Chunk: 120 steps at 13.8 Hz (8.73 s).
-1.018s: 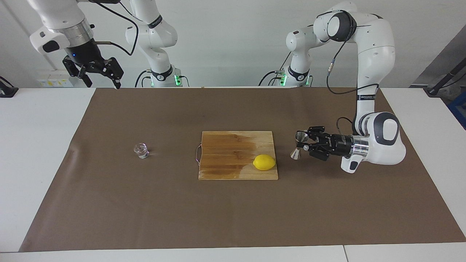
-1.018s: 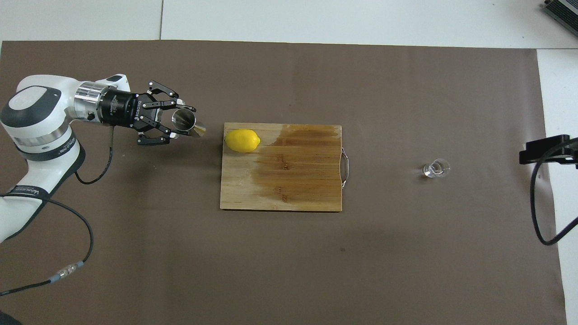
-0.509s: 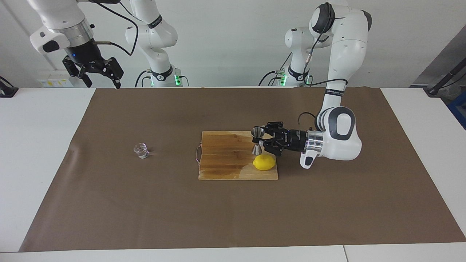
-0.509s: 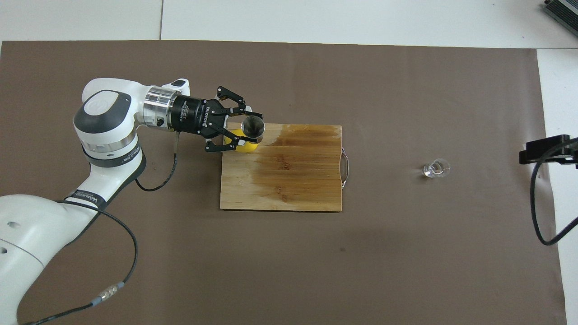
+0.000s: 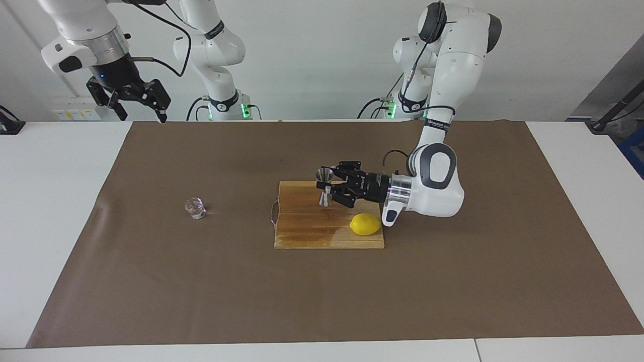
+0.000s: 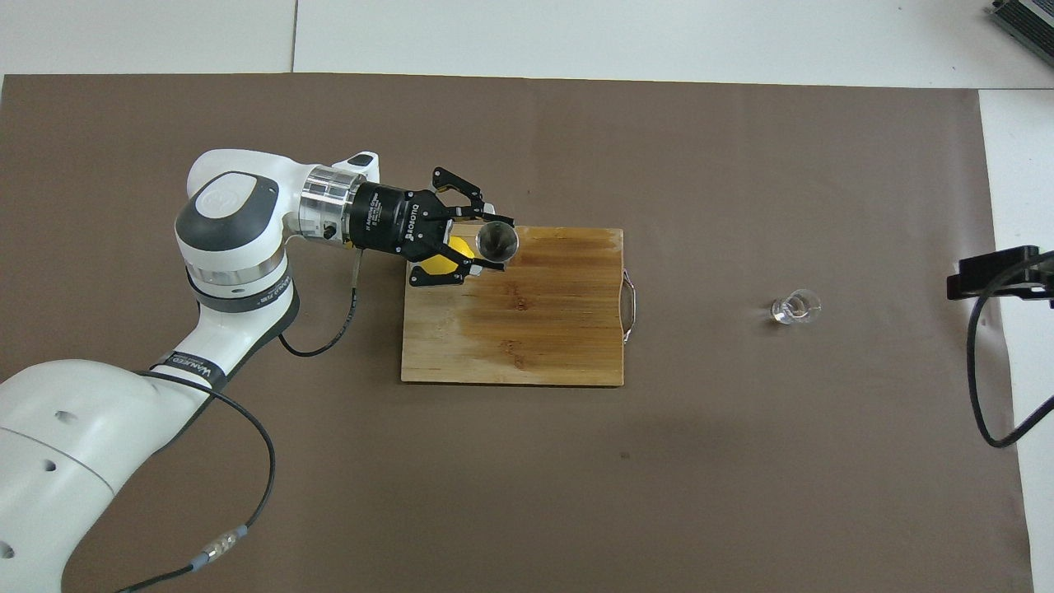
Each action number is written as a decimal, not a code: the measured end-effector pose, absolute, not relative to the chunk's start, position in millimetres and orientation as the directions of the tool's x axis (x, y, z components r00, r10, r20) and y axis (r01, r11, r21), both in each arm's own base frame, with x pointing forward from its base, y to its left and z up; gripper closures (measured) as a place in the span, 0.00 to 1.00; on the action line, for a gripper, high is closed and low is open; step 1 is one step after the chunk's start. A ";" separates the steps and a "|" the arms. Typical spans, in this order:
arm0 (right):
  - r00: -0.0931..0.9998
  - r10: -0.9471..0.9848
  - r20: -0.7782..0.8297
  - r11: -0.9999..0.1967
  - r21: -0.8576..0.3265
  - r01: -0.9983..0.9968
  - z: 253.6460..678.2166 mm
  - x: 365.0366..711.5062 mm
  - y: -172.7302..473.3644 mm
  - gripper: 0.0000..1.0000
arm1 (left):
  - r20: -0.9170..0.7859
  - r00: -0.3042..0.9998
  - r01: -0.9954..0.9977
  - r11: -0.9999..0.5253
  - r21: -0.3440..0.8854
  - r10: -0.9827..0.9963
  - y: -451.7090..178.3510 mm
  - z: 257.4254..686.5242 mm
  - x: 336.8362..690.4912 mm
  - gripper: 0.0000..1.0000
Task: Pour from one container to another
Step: 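Lift the metal cup with the left gripper over the cutting board, then lower the metal cup onto the board and open the left gripper, then retract the left gripper while the right gripper reaches the glass, then close the right gripper around the small clear glass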
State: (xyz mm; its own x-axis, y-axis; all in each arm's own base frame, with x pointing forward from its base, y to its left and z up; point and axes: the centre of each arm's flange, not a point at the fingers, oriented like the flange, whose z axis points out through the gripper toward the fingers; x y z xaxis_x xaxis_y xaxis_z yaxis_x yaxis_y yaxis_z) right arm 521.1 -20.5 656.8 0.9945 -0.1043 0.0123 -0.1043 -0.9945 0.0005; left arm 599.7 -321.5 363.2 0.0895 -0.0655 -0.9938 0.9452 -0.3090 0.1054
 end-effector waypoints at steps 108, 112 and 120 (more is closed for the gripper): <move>0.380 0.590 0.712 -0.303 -0.241 0.922 280.4 540.1 -138.2 0.00 | 0.136 0.986 -0.097 -0.995 0.001 -0.096 -20.5 582.2 570.6 0.00; 0.316 0.605 0.731 -0.240 -0.212 0.947 254.6 534.6 -141.1 0.00 | 0.138 0.986 -0.094 -0.996 0.001 -0.093 -18.3 583.1 570.3 0.00; 0.300 0.568 0.767 -0.242 -0.192 0.951 243.5 538.1 -136.3 0.00 | 0.088 0.991 -0.105 -0.994 -0.002 -0.105 -24.8 589.0 579.3 0.00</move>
